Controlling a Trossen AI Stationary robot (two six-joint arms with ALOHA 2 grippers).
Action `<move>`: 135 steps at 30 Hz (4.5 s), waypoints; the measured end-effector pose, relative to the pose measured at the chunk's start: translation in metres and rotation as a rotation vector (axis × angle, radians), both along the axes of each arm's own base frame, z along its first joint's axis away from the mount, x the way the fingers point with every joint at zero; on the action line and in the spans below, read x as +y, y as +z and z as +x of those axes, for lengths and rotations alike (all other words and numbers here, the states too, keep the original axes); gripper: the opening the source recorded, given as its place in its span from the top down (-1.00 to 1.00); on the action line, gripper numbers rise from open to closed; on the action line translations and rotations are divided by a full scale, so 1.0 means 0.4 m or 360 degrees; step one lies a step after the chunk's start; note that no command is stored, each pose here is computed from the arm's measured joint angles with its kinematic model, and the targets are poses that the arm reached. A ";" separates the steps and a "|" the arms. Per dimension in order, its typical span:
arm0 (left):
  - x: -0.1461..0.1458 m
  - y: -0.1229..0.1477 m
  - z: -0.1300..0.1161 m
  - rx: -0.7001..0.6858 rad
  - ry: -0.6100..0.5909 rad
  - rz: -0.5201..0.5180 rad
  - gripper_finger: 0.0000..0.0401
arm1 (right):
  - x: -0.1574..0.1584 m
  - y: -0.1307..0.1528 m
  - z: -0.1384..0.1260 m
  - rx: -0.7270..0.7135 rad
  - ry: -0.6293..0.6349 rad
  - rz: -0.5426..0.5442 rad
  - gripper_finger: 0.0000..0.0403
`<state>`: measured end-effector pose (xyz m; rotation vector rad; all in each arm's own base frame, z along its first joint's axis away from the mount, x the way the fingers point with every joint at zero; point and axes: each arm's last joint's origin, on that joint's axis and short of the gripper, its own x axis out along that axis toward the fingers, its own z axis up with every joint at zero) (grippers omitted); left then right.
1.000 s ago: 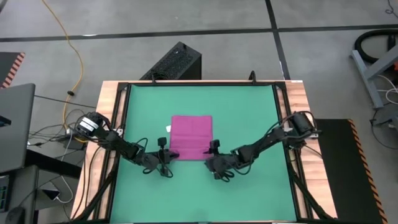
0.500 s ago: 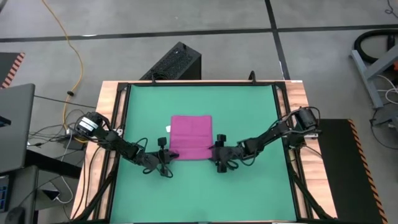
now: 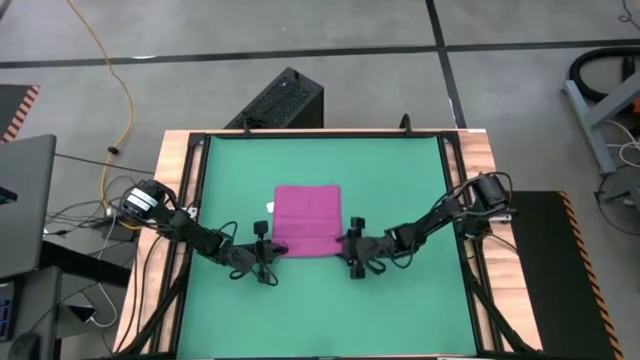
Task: Roll towel into tight, uniform cylinder
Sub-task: Roll the pink towel
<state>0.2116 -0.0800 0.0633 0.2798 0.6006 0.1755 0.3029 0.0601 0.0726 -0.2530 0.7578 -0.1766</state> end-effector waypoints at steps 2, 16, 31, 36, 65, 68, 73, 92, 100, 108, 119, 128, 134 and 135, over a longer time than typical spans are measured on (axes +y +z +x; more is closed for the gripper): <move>0.000 0.000 0.000 0.0000 -0.0001 0.0000 1.00 | 0.001 -0.014 0.003 0.0007 -0.0007 0.0003 0.01; -0.007 0.049 -0.002 -0.0092 -0.0053 -0.0042 1.00 | 0.062 -0.001 -0.004 -0.0091 -0.0155 0.0179 0.91; 0.037 0.141 0.011 -0.0224 -0.0108 0.0263 1.00 | 0.081 0.006 0.005 -0.0119 -0.0355 0.0980 0.92; 0.061 0.114 0.021 -0.0123 -0.0136 0.0275 1.00 | 0.068 0.012 0.016 -0.0103 -0.0445 0.1313 0.92; 0.083 0.041 0.037 0.0068 -0.0325 -0.0644 1.00 | 0.111 0.100 -0.009 -0.0029 -0.0939 0.1895 0.91; 0.059 0.041 0.031 0.0080 -0.0303 -0.0761 1.00 | 0.112 0.102 -0.008 -0.0029 -0.0963 0.1949 0.91; 0.030 0.041 0.022 0.0098 -0.0308 -0.0867 1.00 | 0.113 0.117 -0.009 -0.0022 -0.1002 0.2070 0.91; 0.007 0.041 0.015 0.0114 -0.0374 -0.0864 1.00 | 0.042 0.169 0.005 0.0166 -0.1077 0.2479 0.91; 0.007 0.042 0.015 0.0106 -0.0388 -0.0851 1.00 | -0.011 0.169 0.015 0.0234 -0.1173 0.2611 0.91; 0.006 0.073 0.017 0.0019 -0.0424 -0.0860 1.00 | -0.032 0.156 0.012 0.0268 -0.1262 0.2588 0.91; 0.014 0.141 -0.019 0.0007 -0.0345 -0.0735 1.00 | -0.032 0.144 0.014 0.0294 -0.1245 0.2566 0.91; -0.030 0.251 -0.086 -0.0297 -0.0360 -0.0476 1.00 | -0.035 0.144 0.014 0.0284 -0.1196 0.2529 0.91; -0.087 0.267 -0.087 -0.0288 -0.0619 -0.0113 1.00 | -0.035 0.145 0.014 0.0283 -0.1193 0.2527 0.91; -0.090 0.260 -0.084 -0.0262 -0.0634 -0.0054 1.00 | -0.035 0.144 0.014 0.0282 -0.1193 0.2527 0.91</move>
